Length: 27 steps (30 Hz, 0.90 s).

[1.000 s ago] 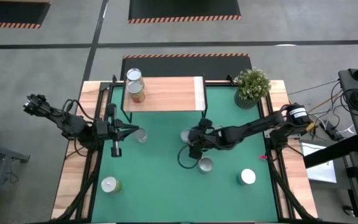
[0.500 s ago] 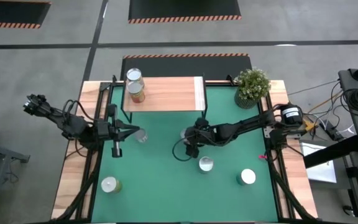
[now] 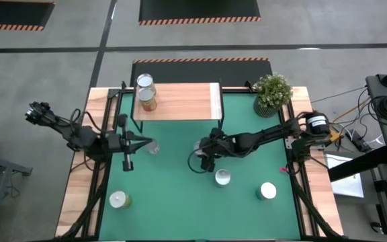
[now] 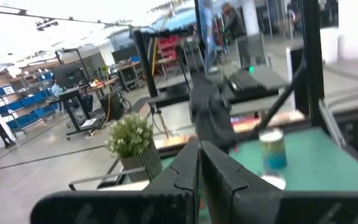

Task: Pick and place cans onto a shelf
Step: Put the canned mixed fruit on the shelf

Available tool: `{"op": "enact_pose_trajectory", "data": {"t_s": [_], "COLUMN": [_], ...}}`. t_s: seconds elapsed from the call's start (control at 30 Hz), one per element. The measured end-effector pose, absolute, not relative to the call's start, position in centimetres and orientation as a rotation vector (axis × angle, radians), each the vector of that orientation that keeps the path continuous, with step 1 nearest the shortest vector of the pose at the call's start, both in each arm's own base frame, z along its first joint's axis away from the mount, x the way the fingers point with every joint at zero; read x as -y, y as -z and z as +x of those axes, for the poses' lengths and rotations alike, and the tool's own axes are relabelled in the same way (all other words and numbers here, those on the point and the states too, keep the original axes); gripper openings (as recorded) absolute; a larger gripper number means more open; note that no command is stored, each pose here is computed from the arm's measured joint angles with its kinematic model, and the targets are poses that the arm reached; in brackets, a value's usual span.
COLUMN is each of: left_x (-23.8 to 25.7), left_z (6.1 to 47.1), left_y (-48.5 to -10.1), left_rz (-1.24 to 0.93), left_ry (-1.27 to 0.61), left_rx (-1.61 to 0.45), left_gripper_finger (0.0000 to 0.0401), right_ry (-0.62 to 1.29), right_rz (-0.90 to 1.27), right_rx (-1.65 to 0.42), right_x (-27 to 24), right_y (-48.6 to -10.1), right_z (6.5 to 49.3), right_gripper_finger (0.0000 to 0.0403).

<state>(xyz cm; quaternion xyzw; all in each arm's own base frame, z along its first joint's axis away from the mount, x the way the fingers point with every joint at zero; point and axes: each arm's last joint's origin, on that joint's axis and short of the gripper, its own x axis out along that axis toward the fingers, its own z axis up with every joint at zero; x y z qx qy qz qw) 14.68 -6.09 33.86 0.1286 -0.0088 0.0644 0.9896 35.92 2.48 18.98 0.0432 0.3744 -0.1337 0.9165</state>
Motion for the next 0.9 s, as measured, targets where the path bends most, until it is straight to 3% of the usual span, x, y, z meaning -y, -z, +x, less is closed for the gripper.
{"op": "enact_pose_trajectory", "data": {"t_s": [0.3,0.6,0.9], "left_x": [6.2,6.0,6.0], "left_z": [14.6,14.4,14.4], "left_y": [-32.1,-32.2,-32.3], "left_rz": [0.362,0.352,0.365], "left_ry": [-0.071,-0.079,-0.079], "left_rx": [-0.125,-0.114,-0.113], "left_gripper_finger": [0.0,0.0,0.0], "right_ry": [0.19,0.142,0.225], "right_rz": [0.124,0.044,0.017], "right_rx": [-0.735,-0.7,-0.595], "right_x": [-2.9,-3.6,0.5], "right_y": [-24.4,-30.3,-34.5], "right_z": [35.5,36.6,37.3], "right_gripper_finger": [0.0286,0.0288,0.0289]}}
